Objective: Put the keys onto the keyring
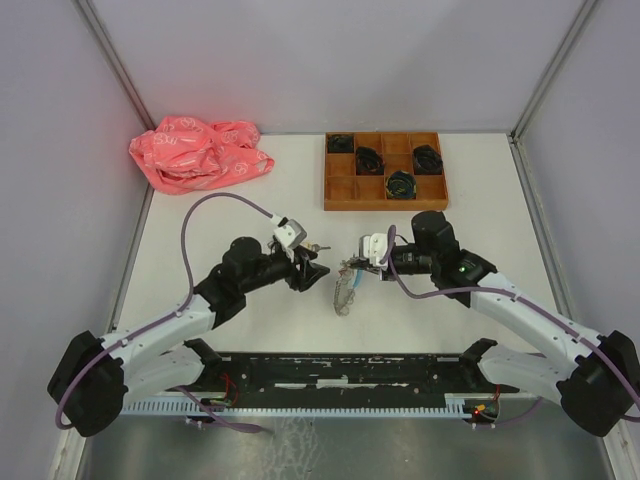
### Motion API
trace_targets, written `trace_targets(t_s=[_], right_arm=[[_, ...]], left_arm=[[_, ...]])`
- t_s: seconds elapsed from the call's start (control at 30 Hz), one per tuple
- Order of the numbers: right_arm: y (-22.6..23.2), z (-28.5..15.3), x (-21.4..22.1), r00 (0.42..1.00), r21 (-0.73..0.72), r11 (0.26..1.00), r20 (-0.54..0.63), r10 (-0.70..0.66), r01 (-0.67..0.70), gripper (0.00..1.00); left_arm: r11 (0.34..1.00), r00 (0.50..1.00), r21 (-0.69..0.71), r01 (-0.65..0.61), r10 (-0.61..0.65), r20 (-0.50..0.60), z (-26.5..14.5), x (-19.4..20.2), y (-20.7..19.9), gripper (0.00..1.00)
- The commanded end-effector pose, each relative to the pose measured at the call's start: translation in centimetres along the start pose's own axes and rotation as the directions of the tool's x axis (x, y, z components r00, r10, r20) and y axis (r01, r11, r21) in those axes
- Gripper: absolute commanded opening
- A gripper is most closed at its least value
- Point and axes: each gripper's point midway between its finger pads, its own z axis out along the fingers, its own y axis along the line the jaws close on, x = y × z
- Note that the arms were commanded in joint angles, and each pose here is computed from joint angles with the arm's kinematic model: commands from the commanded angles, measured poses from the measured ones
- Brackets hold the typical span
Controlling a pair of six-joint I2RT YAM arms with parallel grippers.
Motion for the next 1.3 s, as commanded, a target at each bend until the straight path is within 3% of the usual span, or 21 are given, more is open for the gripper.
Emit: trace_targets(t_s=[0.0, 0.43, 0.73, 1.27], right_arm=[[-2.0, -1.0, -3.1, 0.999, 0.077, 0.997, 0.041, 0.0, -0.003, 0.01], [-3.5, -1.0, -3.1, 0.975, 0.163, 0.961, 0.016, 0.222, -0.221, 0.01], [-3.5, -0.3, -3.1, 0.95, 0.199, 0.933, -0.021, 0.311, -0.301, 0.01], [-3.7, 0.3, -3.0, 0.925, 0.283, 0.893, -0.047, 0.377, -0.349, 0.01]], left_arm=[[0.999, 0.994, 0.02, 0.029, -0.031, 0.109, -0.5, -2.1, -0.7, 0.62], [0.981, 0.979, 0.191, 0.013, -0.052, 0.199, -0.2, -2.2, -4.0, 0.71], [0.993, 0.979, 0.108, -0.051, 0.028, 0.203, 1.4, -0.7, -4.6, 0.79], [0.996, 0.973, -0.017, -0.083, 0.085, 0.215, 2.9, 1.1, -4.9, 0.77]])
